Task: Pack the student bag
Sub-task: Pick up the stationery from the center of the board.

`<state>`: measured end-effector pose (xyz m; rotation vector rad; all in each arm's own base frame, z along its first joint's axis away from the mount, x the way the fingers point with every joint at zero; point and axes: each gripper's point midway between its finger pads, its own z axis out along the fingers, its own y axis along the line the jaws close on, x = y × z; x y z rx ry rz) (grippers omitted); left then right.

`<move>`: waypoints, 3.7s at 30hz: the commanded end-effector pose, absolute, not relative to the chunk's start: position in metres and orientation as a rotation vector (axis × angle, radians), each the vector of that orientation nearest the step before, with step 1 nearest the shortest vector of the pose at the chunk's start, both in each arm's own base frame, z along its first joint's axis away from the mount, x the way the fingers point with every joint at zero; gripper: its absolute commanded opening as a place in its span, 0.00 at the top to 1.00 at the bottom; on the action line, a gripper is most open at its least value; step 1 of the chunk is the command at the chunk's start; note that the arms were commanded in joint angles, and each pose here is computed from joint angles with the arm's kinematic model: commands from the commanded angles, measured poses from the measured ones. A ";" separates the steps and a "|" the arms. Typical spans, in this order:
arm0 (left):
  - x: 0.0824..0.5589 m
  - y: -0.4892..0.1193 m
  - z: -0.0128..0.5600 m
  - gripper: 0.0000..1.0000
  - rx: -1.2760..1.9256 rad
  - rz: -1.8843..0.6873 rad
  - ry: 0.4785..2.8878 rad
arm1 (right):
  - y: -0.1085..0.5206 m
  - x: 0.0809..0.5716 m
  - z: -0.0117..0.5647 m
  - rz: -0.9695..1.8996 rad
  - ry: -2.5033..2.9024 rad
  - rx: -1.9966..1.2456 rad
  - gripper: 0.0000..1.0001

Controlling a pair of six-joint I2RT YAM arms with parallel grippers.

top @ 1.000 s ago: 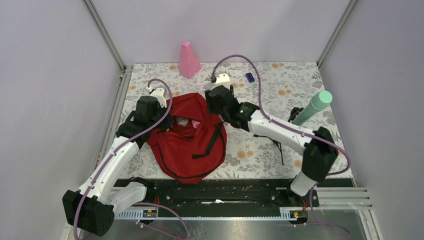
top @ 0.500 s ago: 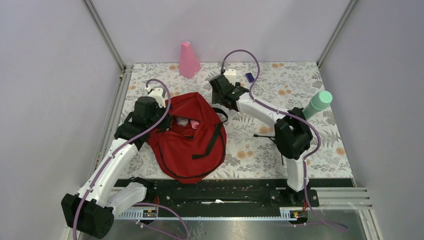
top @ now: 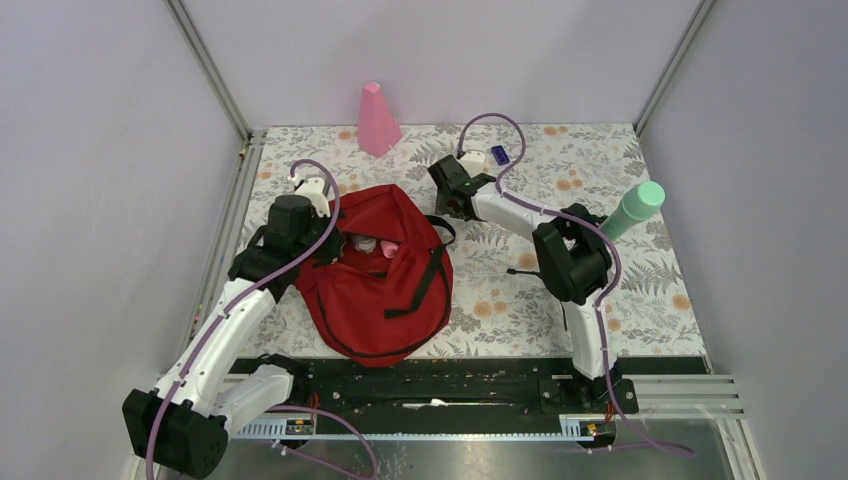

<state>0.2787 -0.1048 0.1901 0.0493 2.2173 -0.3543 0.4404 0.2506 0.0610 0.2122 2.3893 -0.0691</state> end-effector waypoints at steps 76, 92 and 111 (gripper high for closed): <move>0.289 -0.100 0.231 1.00 0.007 -0.375 2.046 | 0.222 0.405 0.041 -0.060 2.723 0.234 0.43; 0.288 -0.101 0.232 1.00 0.009 -0.383 2.042 | 0.222 0.400 0.023 -0.097 2.783 0.239 0.49; 0.288 -0.100 0.232 1.00 0.007 -0.377 2.038 | 0.212 0.380 0.032 -0.100 2.806 0.198 0.86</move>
